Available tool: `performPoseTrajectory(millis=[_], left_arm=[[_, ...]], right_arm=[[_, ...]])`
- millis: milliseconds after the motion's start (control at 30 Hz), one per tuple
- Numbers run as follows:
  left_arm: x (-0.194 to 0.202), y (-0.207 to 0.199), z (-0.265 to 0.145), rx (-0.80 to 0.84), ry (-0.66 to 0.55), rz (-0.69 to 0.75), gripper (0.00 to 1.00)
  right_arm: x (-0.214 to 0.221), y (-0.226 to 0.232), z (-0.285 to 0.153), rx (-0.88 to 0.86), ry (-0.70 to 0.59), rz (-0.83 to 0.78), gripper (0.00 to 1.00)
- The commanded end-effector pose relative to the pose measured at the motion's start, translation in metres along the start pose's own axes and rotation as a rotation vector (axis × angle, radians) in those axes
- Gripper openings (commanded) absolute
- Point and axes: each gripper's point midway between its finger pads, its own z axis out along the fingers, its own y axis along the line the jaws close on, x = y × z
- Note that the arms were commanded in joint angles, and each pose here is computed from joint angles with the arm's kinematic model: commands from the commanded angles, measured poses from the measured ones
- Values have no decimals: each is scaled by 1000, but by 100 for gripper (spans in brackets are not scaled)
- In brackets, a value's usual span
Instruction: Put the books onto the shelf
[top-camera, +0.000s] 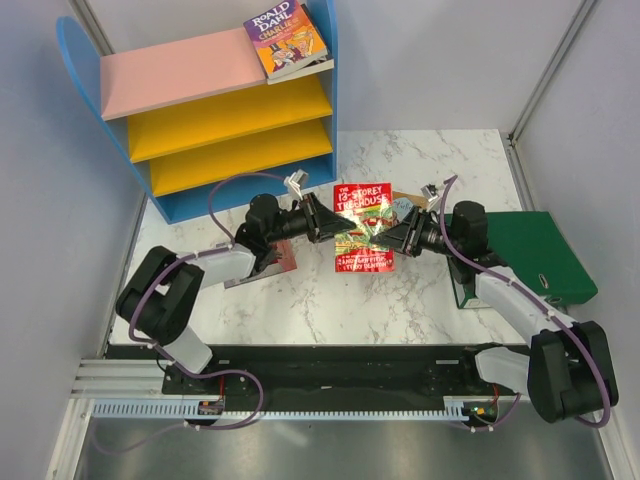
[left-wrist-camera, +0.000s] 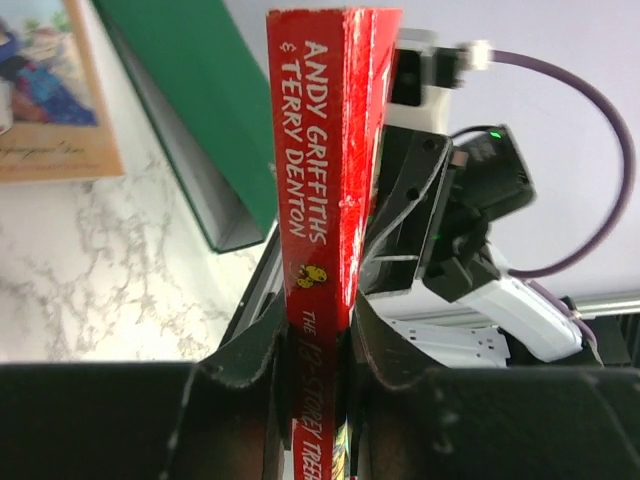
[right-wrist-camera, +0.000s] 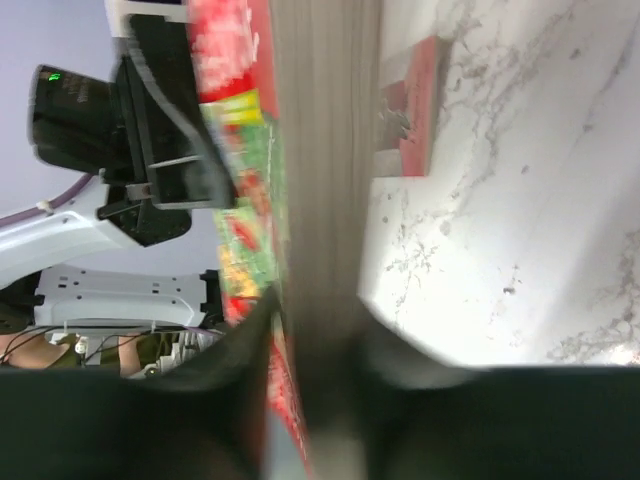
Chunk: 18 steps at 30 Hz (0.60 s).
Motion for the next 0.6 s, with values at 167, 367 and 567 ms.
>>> performPoseTrajectory(millis=[167,367,567], left_arm=[[-1,5,-11,-18,63,29,16],[3,4,-27,-69,3,67,96],[11,17,-62,-156,-169,37,100]], right_arm=[[-23,23,-7,-73,-110,-69,0],[-44,39,-9,-98,-196,-94,0],[-76,51,-12,-71,-322,-83,0]])
